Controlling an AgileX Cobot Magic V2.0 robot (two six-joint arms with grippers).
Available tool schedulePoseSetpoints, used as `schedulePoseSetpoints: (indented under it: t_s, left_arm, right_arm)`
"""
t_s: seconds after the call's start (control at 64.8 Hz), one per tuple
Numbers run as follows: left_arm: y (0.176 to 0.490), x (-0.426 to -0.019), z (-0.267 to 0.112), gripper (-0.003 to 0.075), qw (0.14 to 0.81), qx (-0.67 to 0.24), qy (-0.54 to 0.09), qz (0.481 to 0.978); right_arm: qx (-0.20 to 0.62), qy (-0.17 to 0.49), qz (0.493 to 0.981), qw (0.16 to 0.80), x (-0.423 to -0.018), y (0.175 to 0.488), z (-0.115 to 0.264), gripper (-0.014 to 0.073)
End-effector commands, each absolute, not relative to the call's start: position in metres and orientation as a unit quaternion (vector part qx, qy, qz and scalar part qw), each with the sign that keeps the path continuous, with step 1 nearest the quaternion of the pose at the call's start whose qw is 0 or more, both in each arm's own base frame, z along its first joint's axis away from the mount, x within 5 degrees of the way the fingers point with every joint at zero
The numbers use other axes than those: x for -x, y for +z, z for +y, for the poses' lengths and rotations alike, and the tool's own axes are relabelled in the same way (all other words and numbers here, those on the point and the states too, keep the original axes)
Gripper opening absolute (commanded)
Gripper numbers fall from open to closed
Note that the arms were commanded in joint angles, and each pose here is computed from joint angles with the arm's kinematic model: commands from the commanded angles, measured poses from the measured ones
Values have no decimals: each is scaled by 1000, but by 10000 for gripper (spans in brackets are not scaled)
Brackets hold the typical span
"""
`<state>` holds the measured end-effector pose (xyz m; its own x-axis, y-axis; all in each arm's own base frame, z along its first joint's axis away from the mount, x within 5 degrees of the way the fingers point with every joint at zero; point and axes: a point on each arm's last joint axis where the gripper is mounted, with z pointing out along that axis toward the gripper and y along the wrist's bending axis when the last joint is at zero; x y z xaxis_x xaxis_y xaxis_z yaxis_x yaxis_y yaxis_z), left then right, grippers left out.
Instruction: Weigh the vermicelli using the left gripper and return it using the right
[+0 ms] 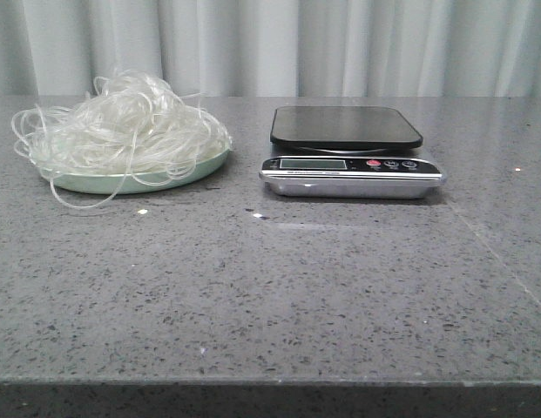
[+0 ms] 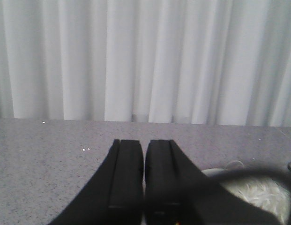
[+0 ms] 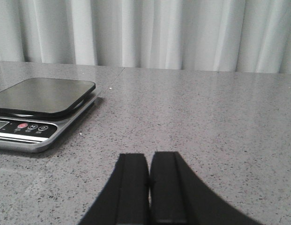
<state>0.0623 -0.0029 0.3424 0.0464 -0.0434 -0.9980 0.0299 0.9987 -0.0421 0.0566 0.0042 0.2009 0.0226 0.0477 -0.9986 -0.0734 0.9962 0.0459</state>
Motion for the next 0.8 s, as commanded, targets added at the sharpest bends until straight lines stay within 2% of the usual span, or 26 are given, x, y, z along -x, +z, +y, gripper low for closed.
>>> schedulePoseSetpoints:
  t_s: [0.0,0.077,0.247,0.309,0.617,0.787]
  left_arm:
    - [358,-63,-5,181,747,-2,-45,663]
    - [358,-65,-7,259,743,-12,-57,666]
    - [360,-81,-13,515,717,-33,-78,692]
    - [366,-91,-17,560,695,-44,-85,713]
    - [395,-169,-57,565,561,-120,-127,809]
    - [385,-226,-91,565,504,-155,-135,839]
  right_arm:
    - [8,37,664,747,-54,210,3,179]
    - [8,37,664,747,-54,210,3,179]
    - [8,37,664,747,-54,210,3,179]
    - [8,37,664,747,-54,210,3,179]
    - [8,37,664,747,-54,210,3,179]
    - [8,37,664,747,-54,210,3,179]
